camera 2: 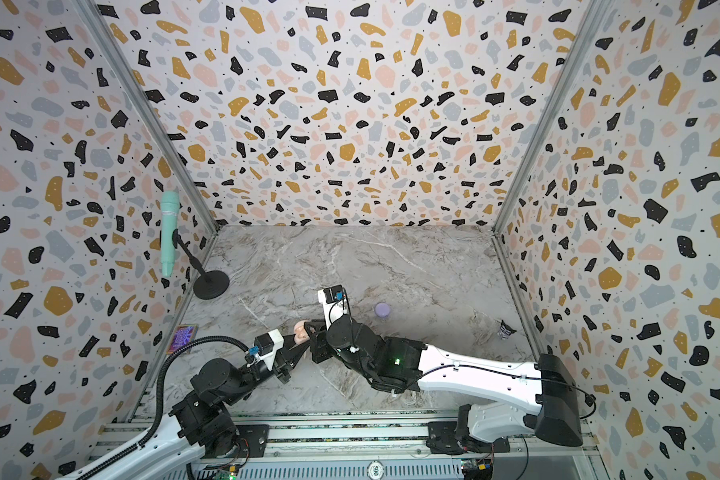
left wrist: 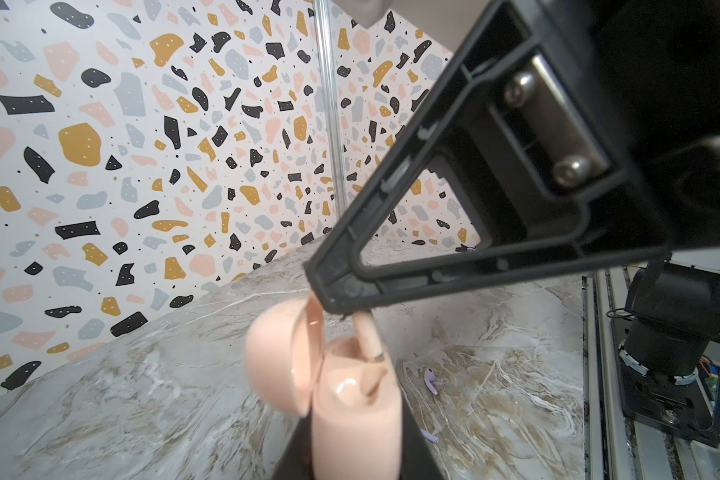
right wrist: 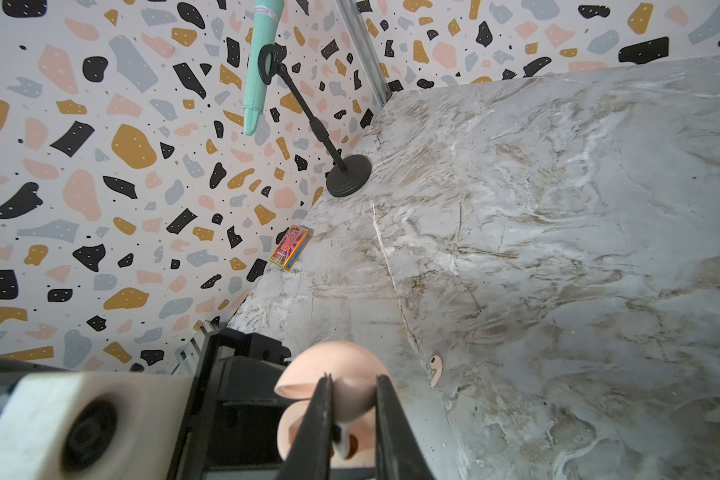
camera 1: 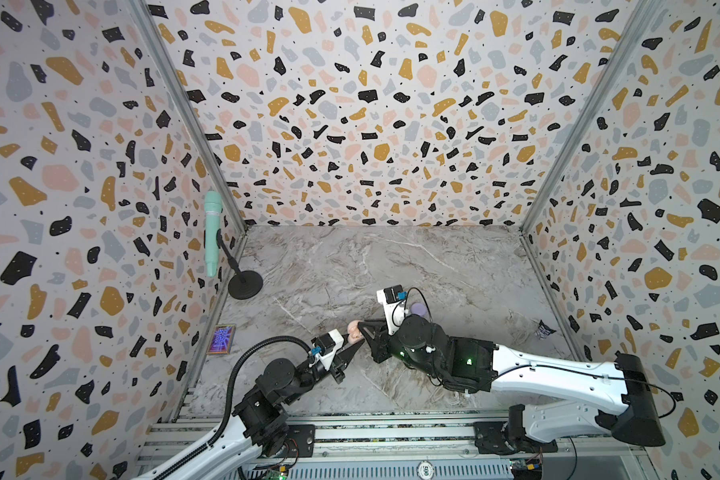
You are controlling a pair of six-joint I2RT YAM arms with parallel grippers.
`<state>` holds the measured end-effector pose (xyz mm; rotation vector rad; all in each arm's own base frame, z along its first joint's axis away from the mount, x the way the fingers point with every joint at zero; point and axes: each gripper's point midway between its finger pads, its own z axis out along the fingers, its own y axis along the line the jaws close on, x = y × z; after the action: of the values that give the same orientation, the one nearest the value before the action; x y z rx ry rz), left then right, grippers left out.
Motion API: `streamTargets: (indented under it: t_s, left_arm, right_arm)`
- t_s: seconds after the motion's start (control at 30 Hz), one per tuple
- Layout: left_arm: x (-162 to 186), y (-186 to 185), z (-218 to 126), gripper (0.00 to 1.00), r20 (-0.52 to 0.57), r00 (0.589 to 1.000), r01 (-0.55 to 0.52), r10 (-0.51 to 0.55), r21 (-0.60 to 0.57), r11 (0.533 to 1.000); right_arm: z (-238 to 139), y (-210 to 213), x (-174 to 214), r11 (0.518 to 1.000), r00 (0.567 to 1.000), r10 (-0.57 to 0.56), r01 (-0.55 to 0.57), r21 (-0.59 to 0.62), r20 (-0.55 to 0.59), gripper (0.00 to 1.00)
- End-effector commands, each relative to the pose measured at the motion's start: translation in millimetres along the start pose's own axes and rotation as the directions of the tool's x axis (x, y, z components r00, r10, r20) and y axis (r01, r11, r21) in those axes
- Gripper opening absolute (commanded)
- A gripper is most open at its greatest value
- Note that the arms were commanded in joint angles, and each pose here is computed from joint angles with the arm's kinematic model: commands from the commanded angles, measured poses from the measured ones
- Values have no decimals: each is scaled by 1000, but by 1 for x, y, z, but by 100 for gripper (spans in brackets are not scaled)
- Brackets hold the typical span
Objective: Insert the wireless bluetooth earbuds into the charging case
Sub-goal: 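Lower the peach earbud into the case slot with the right gripper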
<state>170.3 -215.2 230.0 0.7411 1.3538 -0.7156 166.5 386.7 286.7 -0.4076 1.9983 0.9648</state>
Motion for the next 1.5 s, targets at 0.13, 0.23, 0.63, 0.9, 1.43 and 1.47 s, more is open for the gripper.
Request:
streamTargets:
  t_s: [0.13, 0.23, 0.63, 0.9, 1.43, 1.47]
  left_arm:
    - [-28, 4, -4, 0, 107, 994, 15, -13, -13, 1000]
    - [-31, 6, -5, 0, 116, 993, 19, -17, -17, 1000]
    - [-33, 11, -7, 0, 129, 991, 27, -21, -45, 999]
    - [-32, 13, -7, 0, 128, 992, 27, -20, -54, 998]
    - [-33, 14, -8, 0, 130, 991, 21, -13, -63, 998]
    - [-33, 14, -8, 0, 131, 991, 20, -12, -62, 998]
  right_arm:
    - [-1, 6, -2, 1000, 1000, 1, -1, -10, 15, 0]
    - [-1, 5, 1, 1000, 1000, 5, -5, -8, 13, 0]
    - [3, 9, 10, 1000, 1000, 6, -6, -21, -4, 0]
    - [3, 11, 13, 1000, 1000, 7, -7, -26, -10, 6]
    - [1, 13, 13, 1000, 1000, 8, -8, -29, -7, 18]
    - [1, 13, 13, 1000, 1000, 8, -8, -28, -7, 18]
